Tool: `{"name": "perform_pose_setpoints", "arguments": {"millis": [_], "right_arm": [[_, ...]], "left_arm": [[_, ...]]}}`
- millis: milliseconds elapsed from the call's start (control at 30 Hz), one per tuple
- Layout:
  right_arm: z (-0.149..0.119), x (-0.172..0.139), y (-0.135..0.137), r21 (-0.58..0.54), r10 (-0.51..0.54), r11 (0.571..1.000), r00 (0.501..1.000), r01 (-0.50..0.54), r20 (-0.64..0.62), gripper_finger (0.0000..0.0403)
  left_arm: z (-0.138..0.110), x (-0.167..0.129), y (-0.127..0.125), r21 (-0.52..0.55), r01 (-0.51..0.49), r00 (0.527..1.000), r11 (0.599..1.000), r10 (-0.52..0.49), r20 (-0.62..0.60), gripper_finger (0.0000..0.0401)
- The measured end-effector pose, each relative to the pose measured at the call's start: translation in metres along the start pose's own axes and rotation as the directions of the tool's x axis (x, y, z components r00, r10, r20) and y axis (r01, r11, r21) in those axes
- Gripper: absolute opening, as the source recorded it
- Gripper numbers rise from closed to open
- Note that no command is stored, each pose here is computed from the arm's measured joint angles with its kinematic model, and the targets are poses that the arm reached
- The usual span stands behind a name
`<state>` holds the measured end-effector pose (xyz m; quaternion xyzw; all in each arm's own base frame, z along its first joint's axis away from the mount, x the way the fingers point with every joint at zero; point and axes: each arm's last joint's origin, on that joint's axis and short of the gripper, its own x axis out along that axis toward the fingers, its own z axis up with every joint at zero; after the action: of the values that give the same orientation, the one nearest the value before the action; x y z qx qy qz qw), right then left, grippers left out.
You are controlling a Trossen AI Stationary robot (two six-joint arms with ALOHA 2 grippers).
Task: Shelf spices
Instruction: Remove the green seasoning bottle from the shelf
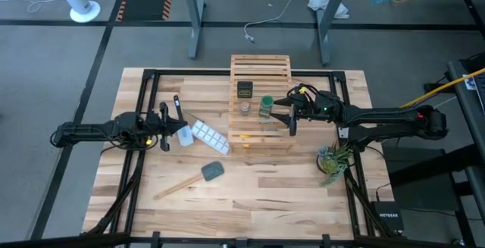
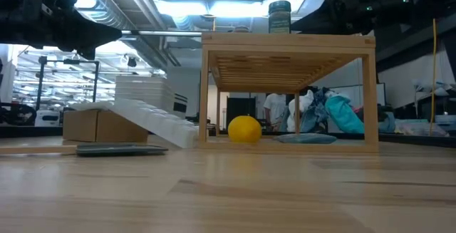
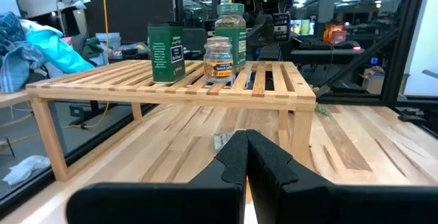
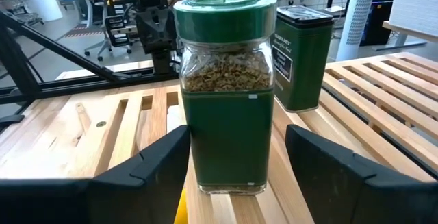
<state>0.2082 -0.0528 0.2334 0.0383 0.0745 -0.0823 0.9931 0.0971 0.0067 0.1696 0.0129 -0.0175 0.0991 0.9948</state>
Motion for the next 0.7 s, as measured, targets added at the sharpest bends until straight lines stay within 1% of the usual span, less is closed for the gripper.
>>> {"name": "perform_pose_setpoints", "arguments": {"millis": [700], "right_arm": [[-0.0009, 0.0, 0.0, -0.001, -0.001, 1.0, 1.0, 0.001, -0.008, 0.0248]], "left_arm": [[-0.0001, 0.0, 0.0, -0.003, 0.0, 1.0, 1.0, 0.0, 0.0, 0.0]]}}
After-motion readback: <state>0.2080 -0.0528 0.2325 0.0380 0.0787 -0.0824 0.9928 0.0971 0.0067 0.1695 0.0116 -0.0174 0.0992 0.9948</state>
